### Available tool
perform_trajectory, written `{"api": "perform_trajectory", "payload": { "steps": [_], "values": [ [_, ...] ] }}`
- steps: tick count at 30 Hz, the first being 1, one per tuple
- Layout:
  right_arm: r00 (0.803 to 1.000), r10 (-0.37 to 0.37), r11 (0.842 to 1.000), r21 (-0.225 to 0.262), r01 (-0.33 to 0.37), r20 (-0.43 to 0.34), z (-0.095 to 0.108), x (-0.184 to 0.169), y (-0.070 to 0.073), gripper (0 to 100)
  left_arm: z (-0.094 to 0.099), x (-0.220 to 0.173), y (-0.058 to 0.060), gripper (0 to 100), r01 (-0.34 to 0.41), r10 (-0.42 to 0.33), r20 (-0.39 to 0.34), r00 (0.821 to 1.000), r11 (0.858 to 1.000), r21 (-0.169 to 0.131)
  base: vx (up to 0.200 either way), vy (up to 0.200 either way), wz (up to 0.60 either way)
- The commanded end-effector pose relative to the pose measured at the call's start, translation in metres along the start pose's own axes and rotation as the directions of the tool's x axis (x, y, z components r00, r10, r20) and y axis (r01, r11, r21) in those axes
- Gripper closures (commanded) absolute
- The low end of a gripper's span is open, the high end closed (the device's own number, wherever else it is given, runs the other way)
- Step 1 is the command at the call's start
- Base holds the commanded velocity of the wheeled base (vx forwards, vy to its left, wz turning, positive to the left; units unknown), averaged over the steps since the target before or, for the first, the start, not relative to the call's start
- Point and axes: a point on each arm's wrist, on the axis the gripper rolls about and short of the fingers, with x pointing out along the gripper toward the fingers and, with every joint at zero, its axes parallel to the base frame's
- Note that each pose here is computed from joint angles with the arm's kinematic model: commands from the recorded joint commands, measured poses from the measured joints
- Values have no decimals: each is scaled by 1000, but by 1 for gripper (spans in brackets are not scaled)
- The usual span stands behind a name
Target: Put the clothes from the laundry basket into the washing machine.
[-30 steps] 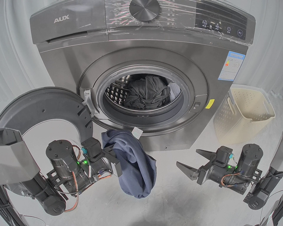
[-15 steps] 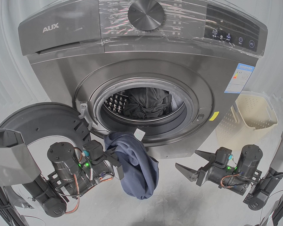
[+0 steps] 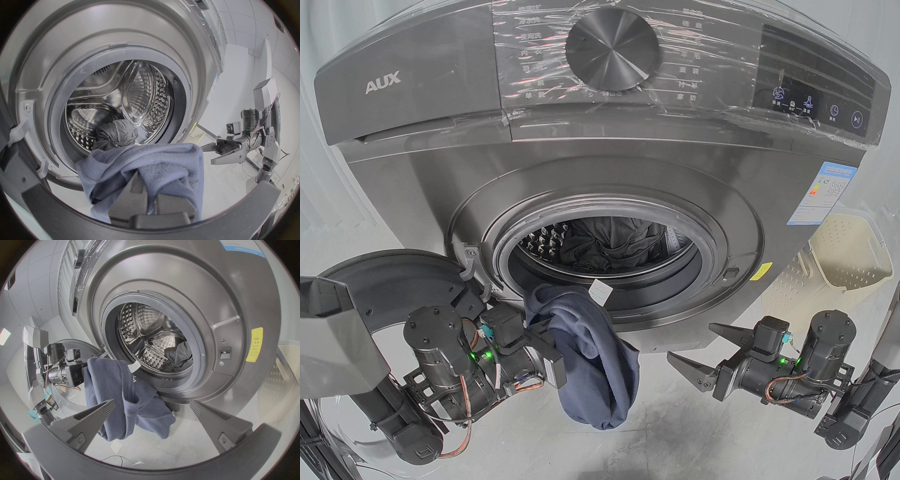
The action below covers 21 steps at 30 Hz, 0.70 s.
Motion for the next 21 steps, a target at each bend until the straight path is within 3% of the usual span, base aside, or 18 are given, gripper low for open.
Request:
{"api": "perform_trajectory", "payload": {
  "steps": [1, 12, 21],
  "values": [
    [1000, 5, 1000, -1, -5, 4, 1, 0, 1, 0, -1, 0, -1, 100, 2, -2, -1, 1000, 1000, -1, 0, 0, 0],
    [1000, 21, 1000, -2, -21, 0, 0, -2, 6, 0, 0, 1, -2, 100, 7, -7, 2, 1000, 1000, -2, 0, 0, 0],
    [997, 59, 998, -12, -58, 50, 11, -8, 18, 0, 1, 14, -25, 100, 87, -86, 25, 996, 996, -12, 0, 0, 0]
  ]
}}
